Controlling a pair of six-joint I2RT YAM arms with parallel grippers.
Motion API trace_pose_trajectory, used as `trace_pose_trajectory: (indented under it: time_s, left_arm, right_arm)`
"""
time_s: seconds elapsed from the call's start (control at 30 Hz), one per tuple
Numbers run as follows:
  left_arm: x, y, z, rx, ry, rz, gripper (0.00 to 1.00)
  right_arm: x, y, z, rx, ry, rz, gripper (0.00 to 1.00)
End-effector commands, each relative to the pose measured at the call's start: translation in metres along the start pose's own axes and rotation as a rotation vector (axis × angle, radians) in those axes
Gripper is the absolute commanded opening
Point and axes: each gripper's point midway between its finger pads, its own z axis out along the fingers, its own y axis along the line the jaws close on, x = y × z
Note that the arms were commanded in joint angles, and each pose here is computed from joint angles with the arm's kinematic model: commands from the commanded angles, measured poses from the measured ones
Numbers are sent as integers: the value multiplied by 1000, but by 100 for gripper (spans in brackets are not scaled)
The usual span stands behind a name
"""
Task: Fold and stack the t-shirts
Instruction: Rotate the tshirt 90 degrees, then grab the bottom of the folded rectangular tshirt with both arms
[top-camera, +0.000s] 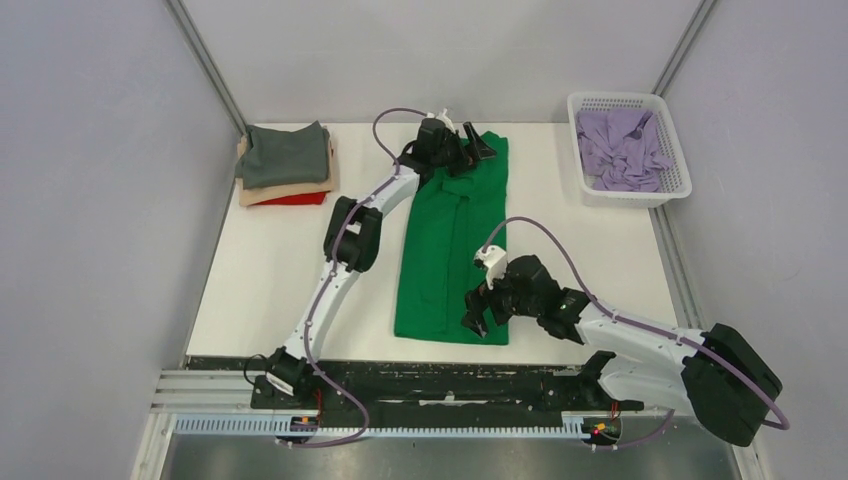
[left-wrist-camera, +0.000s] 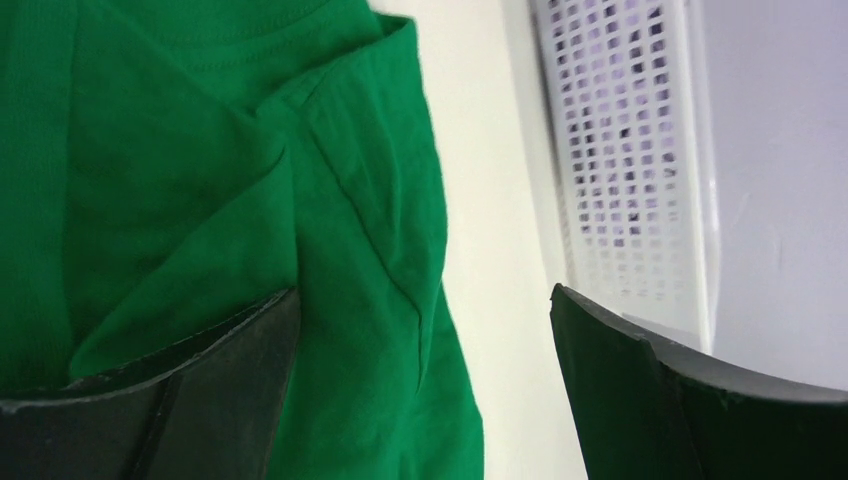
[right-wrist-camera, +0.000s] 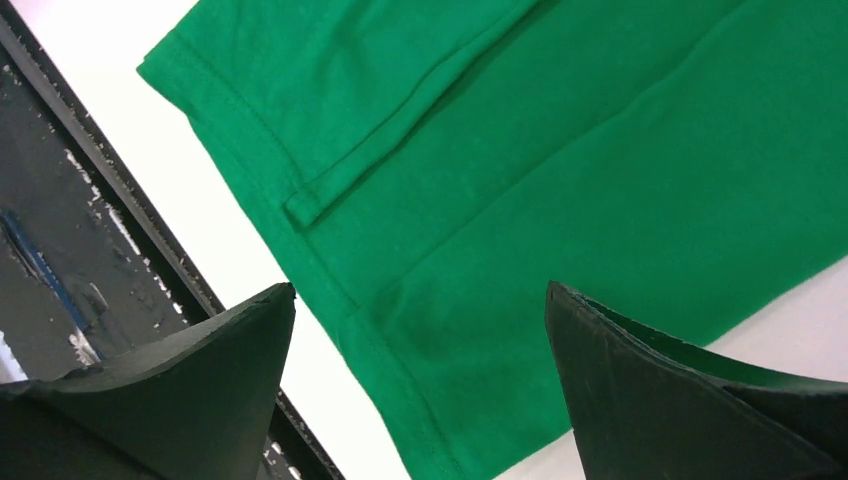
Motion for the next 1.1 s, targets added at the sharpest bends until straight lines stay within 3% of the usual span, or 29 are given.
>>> trace_pose_trajectory:
  time_s: [0.0, 0.13, 0.23, 0.37, 0.63, 0.77, 0.83, 0.93, 1.07]
  left_arm:
    - [-41, -47, -44, -71, -58, 144, 100]
    - [-59, -66, -74, -148, -66, 200, 100]
    - [-64, -86, -110, -201, -57, 230, 100]
    - [-42, -93, -172, -270, -43, 265, 100]
    - [91, -32, -311, -444, -45, 152, 100]
    - [157, -18, -349, -471, 58, 100, 100]
    - [186, -11, -366, -494, 101, 100, 94]
    - [222, 5, -391, -530, 150, 67, 87]
    - [249, 17, -414, -559, 216, 33, 76]
  right_arm:
    - [-20, 6, -1, 52, -7, -96, 95]
    - [-20, 7, 0, 109, 27, -139, 94]
    - [-24, 1, -5, 157, 9, -113, 98]
    - [-16, 2, -12, 156, -6, -60, 98]
    - [28, -21, -34, 282, 52, 55, 98]
    - [44, -23, -39, 294, 70, 102, 98]
    - [50, -28, -42, 335, 68, 155, 97]
    - [54, -41, -49, 430, 44, 236, 86]
    - [50, -40, -51, 415, -7, 259, 82]
